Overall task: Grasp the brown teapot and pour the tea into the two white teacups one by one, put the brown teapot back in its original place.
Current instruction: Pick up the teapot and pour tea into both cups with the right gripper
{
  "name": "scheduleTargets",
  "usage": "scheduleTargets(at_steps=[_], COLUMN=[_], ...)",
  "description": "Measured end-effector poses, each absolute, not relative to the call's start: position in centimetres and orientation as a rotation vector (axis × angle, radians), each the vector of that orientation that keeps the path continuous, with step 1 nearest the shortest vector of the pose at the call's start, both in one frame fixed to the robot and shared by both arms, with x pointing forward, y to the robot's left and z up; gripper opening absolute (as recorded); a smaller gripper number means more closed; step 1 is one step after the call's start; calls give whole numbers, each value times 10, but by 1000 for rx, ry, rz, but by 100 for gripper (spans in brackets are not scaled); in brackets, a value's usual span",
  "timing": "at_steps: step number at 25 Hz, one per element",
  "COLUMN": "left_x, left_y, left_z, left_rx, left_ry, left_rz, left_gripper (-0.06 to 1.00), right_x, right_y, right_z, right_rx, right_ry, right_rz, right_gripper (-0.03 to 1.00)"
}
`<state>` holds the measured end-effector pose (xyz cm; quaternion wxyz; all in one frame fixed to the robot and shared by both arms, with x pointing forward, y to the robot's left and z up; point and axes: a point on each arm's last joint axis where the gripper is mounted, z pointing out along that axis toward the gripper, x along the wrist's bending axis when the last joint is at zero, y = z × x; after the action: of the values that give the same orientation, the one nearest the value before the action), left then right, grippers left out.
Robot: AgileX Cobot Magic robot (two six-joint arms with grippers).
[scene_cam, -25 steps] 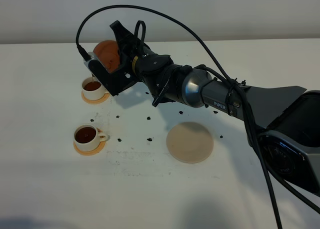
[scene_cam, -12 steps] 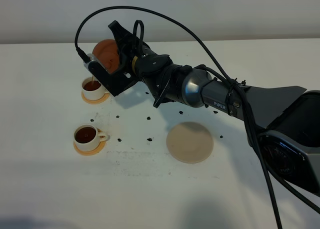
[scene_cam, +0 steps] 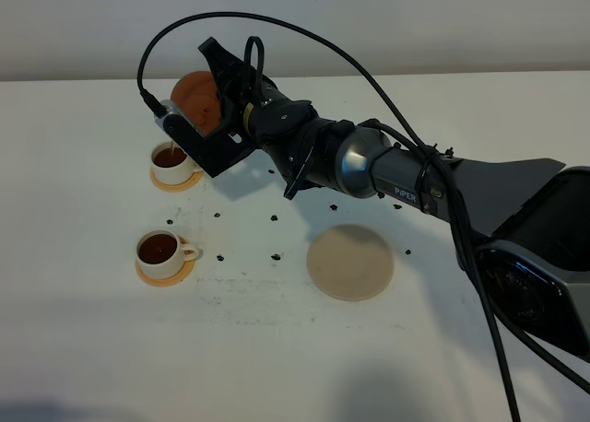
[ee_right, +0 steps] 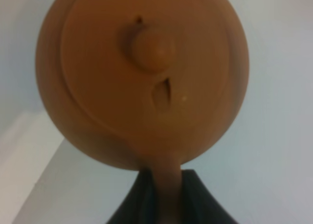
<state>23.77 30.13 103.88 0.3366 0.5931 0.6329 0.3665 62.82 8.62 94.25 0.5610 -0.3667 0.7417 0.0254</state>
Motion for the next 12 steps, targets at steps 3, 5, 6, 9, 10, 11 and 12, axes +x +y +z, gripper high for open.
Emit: scheduleTargets(at_steps=[3,5,6,9,10,11,12], left_x=[238,238,238,238,238,238,238], left_y=[301,301,301,301,301,301,301], left_z=[1039,1039,1039,1039,1039,1039,1039], left_rx=[1546,1546,1546,1546,1546,1546,1546], left_ry=[1650,1650,1650,1650,1650,1650,1650], left_rz=[956,956,956,956,956,956,956], left_gripper=[55,55,55,55,55,55,55], right_x=[629,629,629,629,629,629,629], right_y=[86,85,85,86,85,85,85], right_z=[943,943,943,943,943,943,944], right_rx=[-860,-858,-861,-871,-872,-872,-870], right_ry=[1746,1746,1743,1733,1732,1731,1731], right_rz=[51,49,46,37,35,33,31], right_gripper=[9,9,9,9,9,9,9])
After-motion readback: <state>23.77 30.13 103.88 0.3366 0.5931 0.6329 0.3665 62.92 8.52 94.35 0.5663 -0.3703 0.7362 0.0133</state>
